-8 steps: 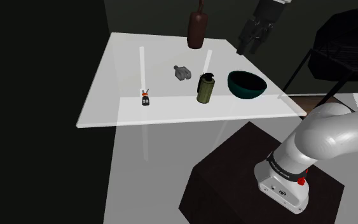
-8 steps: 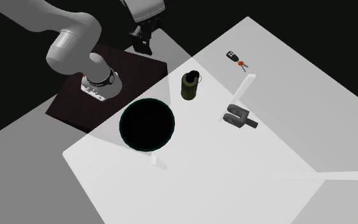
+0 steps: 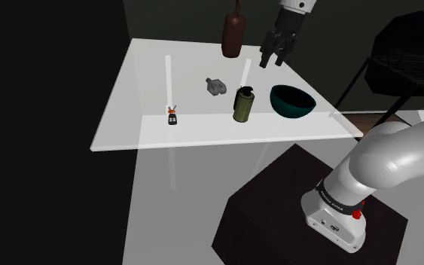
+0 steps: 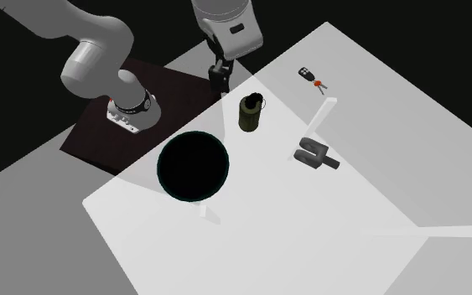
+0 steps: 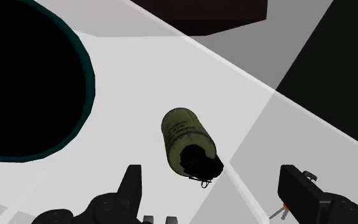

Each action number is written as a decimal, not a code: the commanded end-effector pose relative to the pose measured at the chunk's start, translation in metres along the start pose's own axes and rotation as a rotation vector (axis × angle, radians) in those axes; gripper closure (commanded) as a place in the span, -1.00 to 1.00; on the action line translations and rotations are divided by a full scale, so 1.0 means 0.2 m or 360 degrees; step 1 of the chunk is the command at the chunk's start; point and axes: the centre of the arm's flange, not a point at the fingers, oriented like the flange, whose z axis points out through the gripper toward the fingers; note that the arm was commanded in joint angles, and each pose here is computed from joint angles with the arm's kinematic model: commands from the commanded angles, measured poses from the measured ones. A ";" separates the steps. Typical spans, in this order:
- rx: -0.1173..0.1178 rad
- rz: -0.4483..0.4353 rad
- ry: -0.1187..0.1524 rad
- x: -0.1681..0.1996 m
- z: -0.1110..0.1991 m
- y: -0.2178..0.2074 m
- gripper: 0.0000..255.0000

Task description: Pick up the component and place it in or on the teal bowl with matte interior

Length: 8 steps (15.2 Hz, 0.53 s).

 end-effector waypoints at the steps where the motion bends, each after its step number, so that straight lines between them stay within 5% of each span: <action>1: -0.0013 -0.0005 -0.0012 0.12 0.08 0.02 -1.00; 8: -0.0056 -0.0022 -0.0055 0.53 0.33 0.06 -1.00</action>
